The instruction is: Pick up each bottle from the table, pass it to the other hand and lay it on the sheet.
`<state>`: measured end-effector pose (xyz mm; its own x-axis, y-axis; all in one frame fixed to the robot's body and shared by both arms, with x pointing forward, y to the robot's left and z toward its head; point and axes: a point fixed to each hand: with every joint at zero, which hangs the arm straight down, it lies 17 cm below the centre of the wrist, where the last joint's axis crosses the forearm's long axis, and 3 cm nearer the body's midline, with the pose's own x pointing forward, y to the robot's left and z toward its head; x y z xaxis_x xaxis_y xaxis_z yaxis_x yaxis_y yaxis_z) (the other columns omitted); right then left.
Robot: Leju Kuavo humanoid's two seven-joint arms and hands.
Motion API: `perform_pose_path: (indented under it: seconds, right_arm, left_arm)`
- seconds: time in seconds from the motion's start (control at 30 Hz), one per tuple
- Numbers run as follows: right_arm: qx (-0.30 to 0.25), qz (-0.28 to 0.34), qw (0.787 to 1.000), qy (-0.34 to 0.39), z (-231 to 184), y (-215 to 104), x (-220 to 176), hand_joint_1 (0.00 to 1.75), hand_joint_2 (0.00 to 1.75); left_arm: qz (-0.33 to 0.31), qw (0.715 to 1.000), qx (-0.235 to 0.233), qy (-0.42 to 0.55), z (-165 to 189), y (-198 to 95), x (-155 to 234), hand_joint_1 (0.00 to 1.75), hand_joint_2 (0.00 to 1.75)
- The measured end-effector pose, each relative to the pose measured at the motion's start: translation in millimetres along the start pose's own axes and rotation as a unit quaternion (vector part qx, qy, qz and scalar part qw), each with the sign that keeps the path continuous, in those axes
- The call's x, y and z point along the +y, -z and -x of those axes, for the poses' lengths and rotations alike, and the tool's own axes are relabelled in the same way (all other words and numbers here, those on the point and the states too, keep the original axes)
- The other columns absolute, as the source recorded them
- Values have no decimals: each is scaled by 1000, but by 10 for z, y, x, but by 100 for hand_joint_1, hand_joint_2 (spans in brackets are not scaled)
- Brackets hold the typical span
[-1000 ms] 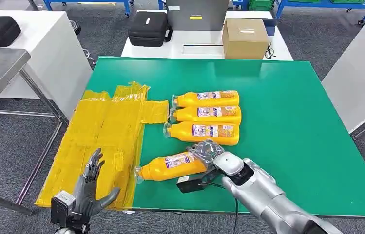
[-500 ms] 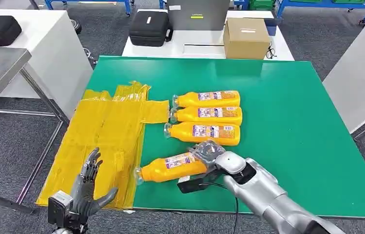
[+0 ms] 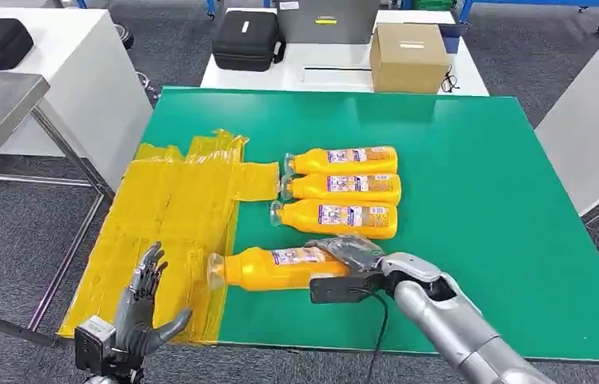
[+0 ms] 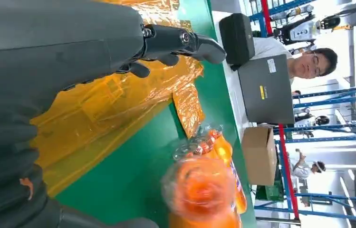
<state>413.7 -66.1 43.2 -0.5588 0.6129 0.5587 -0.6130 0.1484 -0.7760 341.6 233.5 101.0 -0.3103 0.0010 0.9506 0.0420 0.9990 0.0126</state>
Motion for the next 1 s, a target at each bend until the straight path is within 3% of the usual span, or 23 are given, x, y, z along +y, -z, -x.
perform_pose_path:
  seconds: [0.2,0.4,0.63,1.0]
  right_arm:
    - [-17,36,999,29,-126,-12,-165,175,175]
    - [-78,70,989,101,-419,-60,-235,175,175]
    - [-130,72,973,174,-756,-55,4,175,175]
    - [-147,57,966,204,-1110,80,275,175,175]
  left_arm:
    - [1,1000,3,-2,-3,-19,-23,0,175]
    - [7,1000,-3,-7,-43,-17,-87,0,175]
    - [17,1000,-23,12,-179,50,-239,0,175]
    - [12,997,-69,20,-512,281,-497,0,175]
